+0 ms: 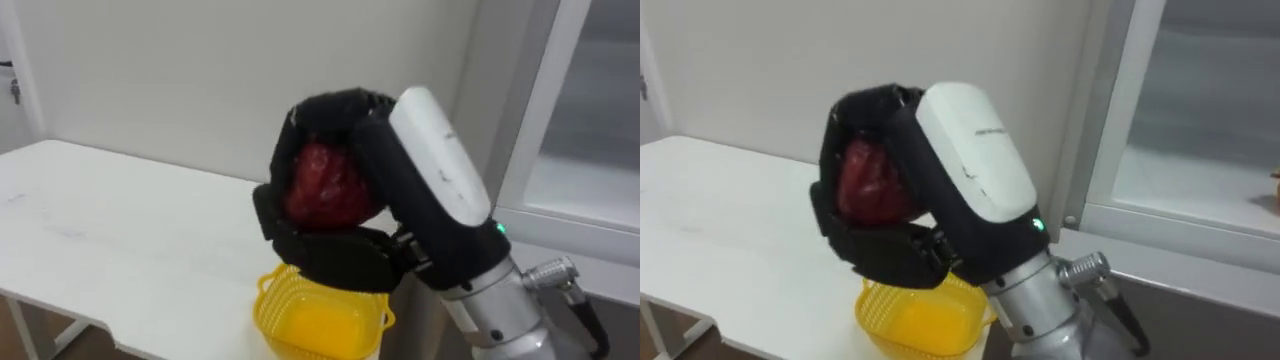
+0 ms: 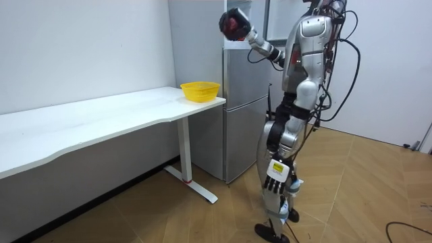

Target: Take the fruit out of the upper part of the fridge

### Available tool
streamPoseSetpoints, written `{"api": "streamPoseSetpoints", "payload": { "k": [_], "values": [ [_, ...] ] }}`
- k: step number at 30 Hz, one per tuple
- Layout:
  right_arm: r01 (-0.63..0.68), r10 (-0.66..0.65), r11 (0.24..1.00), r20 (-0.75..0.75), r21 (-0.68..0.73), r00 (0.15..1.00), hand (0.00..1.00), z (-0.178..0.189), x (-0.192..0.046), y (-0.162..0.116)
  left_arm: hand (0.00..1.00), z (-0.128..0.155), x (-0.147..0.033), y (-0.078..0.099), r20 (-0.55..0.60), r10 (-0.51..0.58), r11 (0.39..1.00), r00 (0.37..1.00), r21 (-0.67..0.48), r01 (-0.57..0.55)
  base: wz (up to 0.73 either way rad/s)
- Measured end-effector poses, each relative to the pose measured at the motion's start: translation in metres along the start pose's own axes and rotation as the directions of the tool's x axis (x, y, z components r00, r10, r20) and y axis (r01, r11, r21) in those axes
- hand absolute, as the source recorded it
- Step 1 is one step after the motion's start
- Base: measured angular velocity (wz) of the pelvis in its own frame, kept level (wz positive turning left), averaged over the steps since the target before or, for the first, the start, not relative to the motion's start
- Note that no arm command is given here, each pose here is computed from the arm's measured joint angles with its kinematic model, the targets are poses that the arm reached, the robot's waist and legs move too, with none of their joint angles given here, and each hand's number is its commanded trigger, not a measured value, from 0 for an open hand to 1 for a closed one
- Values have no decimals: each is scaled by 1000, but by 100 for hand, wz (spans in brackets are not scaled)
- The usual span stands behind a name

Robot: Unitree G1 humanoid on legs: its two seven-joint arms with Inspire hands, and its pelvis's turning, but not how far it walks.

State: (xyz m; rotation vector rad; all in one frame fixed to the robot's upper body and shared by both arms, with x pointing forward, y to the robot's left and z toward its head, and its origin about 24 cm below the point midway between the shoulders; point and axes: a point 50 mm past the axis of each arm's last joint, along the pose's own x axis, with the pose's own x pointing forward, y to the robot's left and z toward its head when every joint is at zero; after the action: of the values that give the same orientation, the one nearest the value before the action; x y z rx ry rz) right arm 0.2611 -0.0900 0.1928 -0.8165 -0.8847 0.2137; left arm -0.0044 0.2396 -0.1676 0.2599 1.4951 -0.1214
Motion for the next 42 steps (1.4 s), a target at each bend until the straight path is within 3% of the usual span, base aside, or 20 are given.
{"api": "streamPoseSetpoints", "payload": {
  "k": [13,24,42],
  "values": [
    [-187,171,981,-257,-41,951,100,-60,-22,19,0,-7,-5,19,-7,35,999,999,24,-35,16],
    [-317,246,947,-512,-55,823,100,-120,-56,29,0,-19,-10,32,-42,65,998,997,26,-64,12],
    [-396,331,917,-629,40,704,100,-140,-85,50,0,-18,-13,44,-46,87,996,995,32,-85,6]
  ]
}}
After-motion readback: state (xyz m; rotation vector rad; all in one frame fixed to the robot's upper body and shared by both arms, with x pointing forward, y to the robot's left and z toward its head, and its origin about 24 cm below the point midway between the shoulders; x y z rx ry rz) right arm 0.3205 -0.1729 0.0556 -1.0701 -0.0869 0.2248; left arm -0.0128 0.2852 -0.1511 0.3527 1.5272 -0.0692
